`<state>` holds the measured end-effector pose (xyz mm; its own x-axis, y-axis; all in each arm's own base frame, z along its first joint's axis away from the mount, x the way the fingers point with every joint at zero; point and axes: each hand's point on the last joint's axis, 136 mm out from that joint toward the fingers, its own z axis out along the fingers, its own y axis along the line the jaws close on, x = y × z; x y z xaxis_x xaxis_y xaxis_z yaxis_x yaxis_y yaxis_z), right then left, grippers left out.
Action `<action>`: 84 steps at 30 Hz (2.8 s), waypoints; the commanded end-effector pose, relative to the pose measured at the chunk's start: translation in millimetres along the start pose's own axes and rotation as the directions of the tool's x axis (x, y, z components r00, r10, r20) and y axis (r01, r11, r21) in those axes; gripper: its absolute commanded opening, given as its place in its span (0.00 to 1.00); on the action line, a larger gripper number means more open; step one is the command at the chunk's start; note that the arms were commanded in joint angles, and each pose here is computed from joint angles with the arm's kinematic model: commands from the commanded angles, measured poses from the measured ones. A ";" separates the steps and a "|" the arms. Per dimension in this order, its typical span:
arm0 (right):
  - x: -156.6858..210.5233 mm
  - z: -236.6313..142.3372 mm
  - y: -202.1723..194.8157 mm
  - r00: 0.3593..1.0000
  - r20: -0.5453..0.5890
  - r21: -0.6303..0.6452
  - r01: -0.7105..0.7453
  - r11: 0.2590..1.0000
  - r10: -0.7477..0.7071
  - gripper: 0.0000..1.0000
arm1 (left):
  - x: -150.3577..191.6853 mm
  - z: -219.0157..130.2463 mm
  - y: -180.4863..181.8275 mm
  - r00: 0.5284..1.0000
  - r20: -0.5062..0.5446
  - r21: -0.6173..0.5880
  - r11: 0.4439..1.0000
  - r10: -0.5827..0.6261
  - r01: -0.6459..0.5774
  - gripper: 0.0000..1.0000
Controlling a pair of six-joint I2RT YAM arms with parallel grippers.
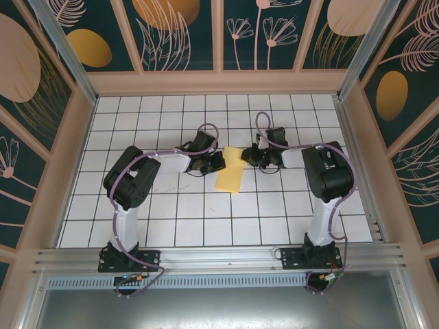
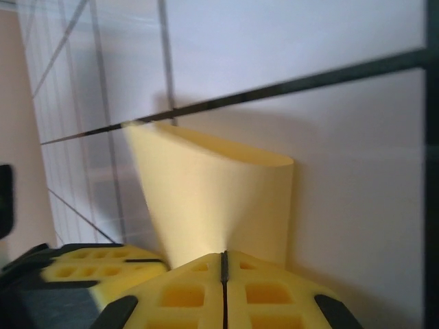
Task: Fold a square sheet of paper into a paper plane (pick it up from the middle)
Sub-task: Fold the square sheet of paper in half at the center of the table.
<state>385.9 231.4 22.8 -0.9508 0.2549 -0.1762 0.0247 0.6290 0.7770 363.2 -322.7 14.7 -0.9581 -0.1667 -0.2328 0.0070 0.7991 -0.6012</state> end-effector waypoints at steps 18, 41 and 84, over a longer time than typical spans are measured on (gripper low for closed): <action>-29.8 -2.5 5.7 1.000 0.021 0.046 0.011 0.999 -0.012 0.08 | 29.5 3.1 35.6 0.997 -0.080 -0.117 0.993 -0.023 0.013 0.00; -48.2 -5.3 19.4 0.998 0.030 0.052 -0.059 0.997 0.058 0.06 | 29.2 1.1 35.5 0.997 -0.077 -0.119 0.993 -0.024 0.015 0.00; -30.7 -0.8 12.0 0.995 0.016 0.018 -0.102 0.995 0.102 0.06 | 29.9 -1.0 32.8 0.997 -0.079 -0.109 0.994 -0.018 0.009 0.00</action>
<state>412.0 225.2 42.0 -0.9323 0.3422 -0.1167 0.1247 0.6073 0.7846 360.4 -320.1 15.2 -0.9572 -0.1680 -0.2357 0.0073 0.8001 -0.5998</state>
